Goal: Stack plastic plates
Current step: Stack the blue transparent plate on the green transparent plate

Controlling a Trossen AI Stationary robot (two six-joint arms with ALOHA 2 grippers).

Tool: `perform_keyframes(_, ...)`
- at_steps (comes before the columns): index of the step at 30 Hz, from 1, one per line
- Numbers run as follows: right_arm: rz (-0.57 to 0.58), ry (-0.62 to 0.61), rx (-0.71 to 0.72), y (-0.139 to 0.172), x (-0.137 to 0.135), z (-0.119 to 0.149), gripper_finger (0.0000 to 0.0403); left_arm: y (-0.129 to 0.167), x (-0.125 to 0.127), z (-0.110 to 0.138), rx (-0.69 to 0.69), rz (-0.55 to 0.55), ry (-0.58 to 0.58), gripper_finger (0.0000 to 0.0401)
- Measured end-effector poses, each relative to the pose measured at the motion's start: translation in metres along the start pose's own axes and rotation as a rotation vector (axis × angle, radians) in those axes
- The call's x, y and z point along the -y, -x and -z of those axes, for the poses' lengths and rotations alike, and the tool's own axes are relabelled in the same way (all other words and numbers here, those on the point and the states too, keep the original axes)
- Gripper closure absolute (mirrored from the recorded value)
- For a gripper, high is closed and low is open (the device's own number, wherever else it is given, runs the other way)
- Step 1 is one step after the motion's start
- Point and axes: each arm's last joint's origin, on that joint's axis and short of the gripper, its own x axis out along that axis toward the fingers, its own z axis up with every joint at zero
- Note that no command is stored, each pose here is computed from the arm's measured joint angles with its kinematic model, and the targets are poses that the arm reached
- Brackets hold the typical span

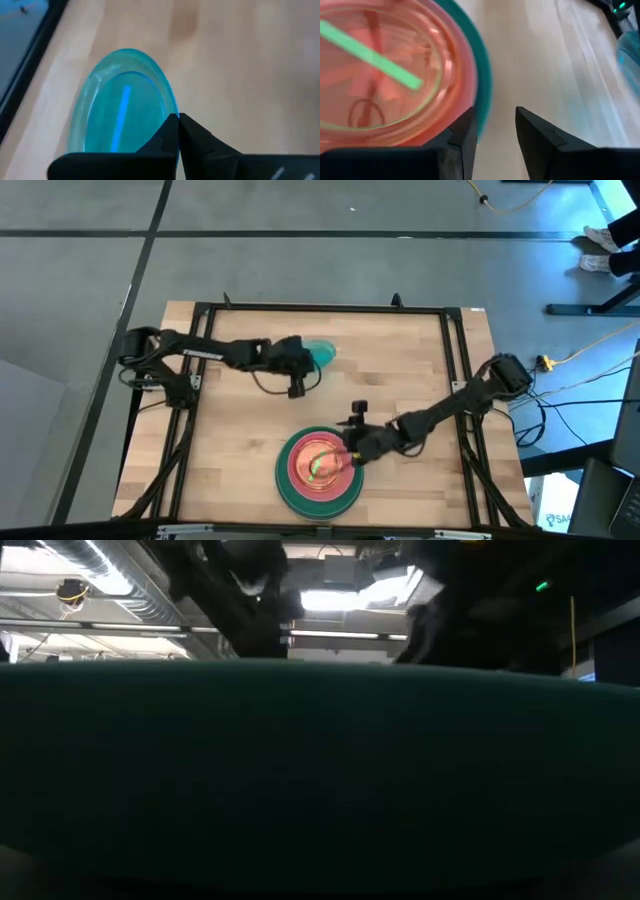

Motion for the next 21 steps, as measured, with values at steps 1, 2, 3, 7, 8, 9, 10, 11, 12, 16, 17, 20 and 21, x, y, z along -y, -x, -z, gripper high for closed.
perform_keyframes(1, 0.002, 0.015, 0.000, 0.004, -0.005, -0.002, 0.0275, 0.006, 0.007, -0.004, 0.016, 0.014, -0.003, 0.0401)
perform_keyframes(2, 0.004, 0.029, 0.002, 0.008, -0.011, -0.004, 0.0275, 0.013, 0.015, -0.004, 0.008, 0.028, -0.007, 0.0401)
perform_keyframes(3, 0.004, 0.034, 0.007, 0.013, -0.016, -0.006, 0.0275, 0.018, 0.024, -0.004, -0.006, 0.041, -0.014, 0.0401)
perform_keyframes(7, -0.018, 0.017, 0.059, 0.032, -0.039, -0.016, 0.0275, 0.038, 0.062, -0.006, 0.009, 0.102, -0.070, 0.0401)
perform_keyframes(8, -0.035, 0.018, 0.075, 0.038, -0.046, -0.018, 0.0275, 0.042, 0.071, -0.007, 0.031, 0.125, -0.078, 0.0401)
perform_keyframes(9, -0.043, 0.028, 0.081, 0.043, -0.052, -0.019, 0.0275, 0.047, 0.081, -0.008, 0.044, 0.143, -0.084, 0.0401)
perform_keyframes(10, -0.045, 0.039, 0.086, 0.049, -0.058, -0.021, 0.0275, 0.051, 0.091, -0.007, 0.049, 0.159, -0.088, 0.0401)
perform_keyframes(11, -0.045, 0.041, 0.099, 0.056, -0.064, -0.023, 0.0275, 0.054, 0.100, -0.008, 0.062, 0.178, -0.088, 0.0401)
perform_keyframes(12, -0.040, 0.047, 0.107, 0.062, -0.069, -0.025, 0.0275, 0.058, 0.108, -0.009, 0.077, 0.196, -0.088, 0.0401)
perform_keyframes(16, -0.001, 0.107, 0.143, 0.089, -0.089, -0.028, 0.0275, 0.074, 0.140, -0.008, 0.110, 0.241, -0.094, 0.0401)
perform_keyframes(17, 0.021, 0.122, 0.153, 0.095, -0.093, -0.028, 0.0275, 0.078, 0.147, -0.007, 0.116, 0.254, -0.103, 0.0401)
perform_keyframes(20, 0.091, 0.149, 0.187, 0.110, -0.101, -0.029, 0.0275, 0.090, 0.169, -0.003, 0.148, 0.313, -0.122, 0.0401)
perform_keyframes(21, 0.119, 0.160, 0.194, 0.113, -0.102, -0.028, 0.0275, 0.094, 0.176, -0.002, 0.164, 0.336, -0.133, 0.0401)
